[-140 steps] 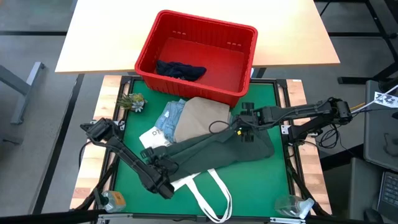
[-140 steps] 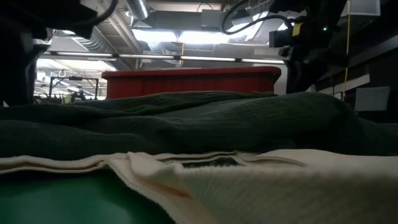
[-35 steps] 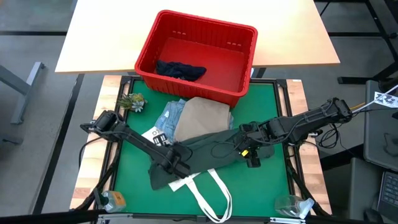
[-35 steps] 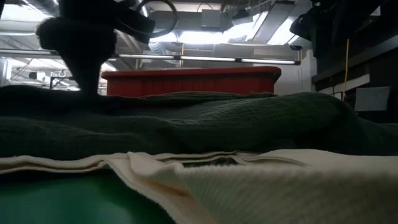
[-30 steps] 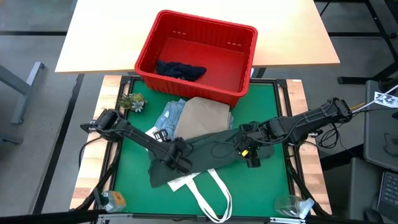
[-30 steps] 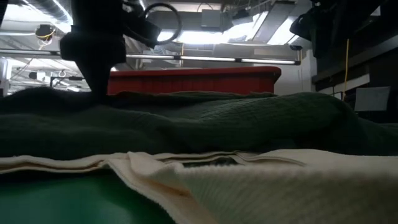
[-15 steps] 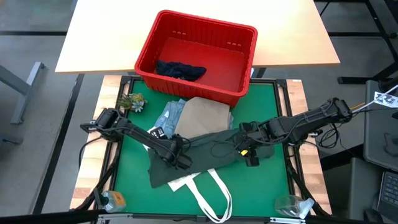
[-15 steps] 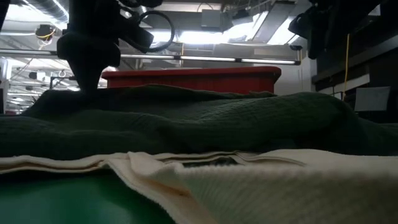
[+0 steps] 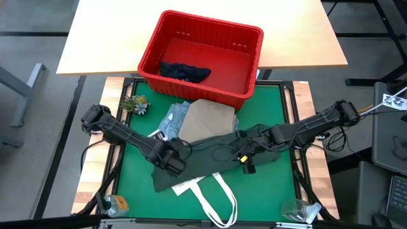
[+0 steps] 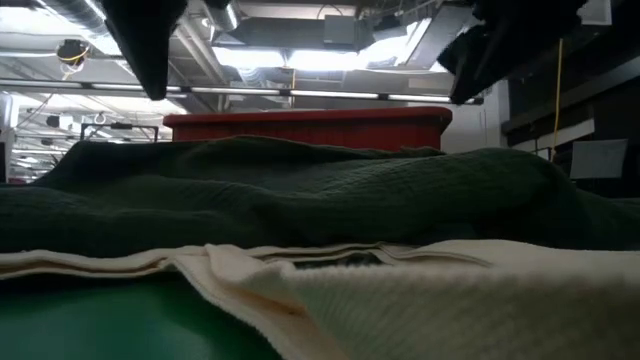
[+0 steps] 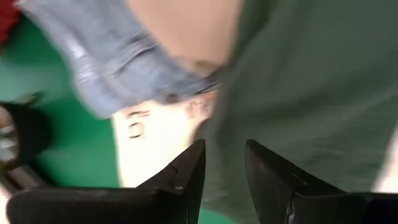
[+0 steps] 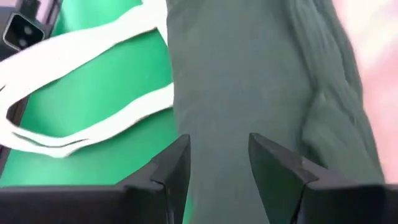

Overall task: Fold Laundry from Bin
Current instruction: Fold the green shirt

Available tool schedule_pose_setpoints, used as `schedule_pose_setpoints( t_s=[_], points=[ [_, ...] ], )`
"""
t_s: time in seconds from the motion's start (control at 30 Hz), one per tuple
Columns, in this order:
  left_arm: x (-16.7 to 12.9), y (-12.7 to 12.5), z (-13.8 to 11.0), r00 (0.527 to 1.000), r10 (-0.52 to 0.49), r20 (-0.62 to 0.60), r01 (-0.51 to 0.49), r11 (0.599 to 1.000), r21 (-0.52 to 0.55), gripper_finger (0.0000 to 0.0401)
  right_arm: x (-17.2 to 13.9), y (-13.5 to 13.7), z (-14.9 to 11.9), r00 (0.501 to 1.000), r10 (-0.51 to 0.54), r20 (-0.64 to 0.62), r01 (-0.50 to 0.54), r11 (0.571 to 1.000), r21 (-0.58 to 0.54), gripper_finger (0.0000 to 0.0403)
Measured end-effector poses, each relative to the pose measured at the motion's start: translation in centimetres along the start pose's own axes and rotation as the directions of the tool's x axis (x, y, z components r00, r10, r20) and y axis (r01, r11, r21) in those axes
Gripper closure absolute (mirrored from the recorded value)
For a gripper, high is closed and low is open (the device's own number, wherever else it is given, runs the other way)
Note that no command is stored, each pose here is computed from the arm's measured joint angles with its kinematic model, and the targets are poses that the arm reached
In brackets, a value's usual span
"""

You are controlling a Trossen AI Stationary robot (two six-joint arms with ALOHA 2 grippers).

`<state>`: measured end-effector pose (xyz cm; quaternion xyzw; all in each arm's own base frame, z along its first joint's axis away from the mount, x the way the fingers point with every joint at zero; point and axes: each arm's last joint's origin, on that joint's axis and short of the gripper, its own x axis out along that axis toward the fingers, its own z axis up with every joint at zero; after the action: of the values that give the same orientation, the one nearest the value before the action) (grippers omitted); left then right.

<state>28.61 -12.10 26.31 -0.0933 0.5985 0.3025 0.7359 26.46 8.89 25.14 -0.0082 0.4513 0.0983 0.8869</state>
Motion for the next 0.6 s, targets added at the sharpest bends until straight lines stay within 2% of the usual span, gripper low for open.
schedule_pose_setpoints(
  t_s=[0.17,0.27,0.4,0.6],
  points=[
    [-0.3,-2.2,-0.2,0.987,-0.137,0.081,0.137,0.991,-0.001,0.0293,1.9,-0.3,-0.3,1.0,-0.01,0.018,0.011,1.0,-0.012,0.024],
    [0.0,-3.5,-0.3,0.976,-0.18,0.123,0.181,0.983,-0.001,0.0293,3.2,-0.8,-0.7,0.999,-0.038,-0.036,0.038,0.999,-0.005,0.024],
    [0.8,-4.8,-0.5,0.974,-0.175,0.145,0.176,0.984,0.01,0.0293,4.6,-2.0,-0.9,0.99,-0.125,-0.072,0.125,0.992,0.0,0.024],
    [3.5,-5.0,-1.0,0.99,-0.081,0.119,0.077,0.996,0.039,0.0293,5.6,-4.0,-1.0,0.979,-0.174,-0.109,0.18,0.983,0.047,0.024]
  ],
)
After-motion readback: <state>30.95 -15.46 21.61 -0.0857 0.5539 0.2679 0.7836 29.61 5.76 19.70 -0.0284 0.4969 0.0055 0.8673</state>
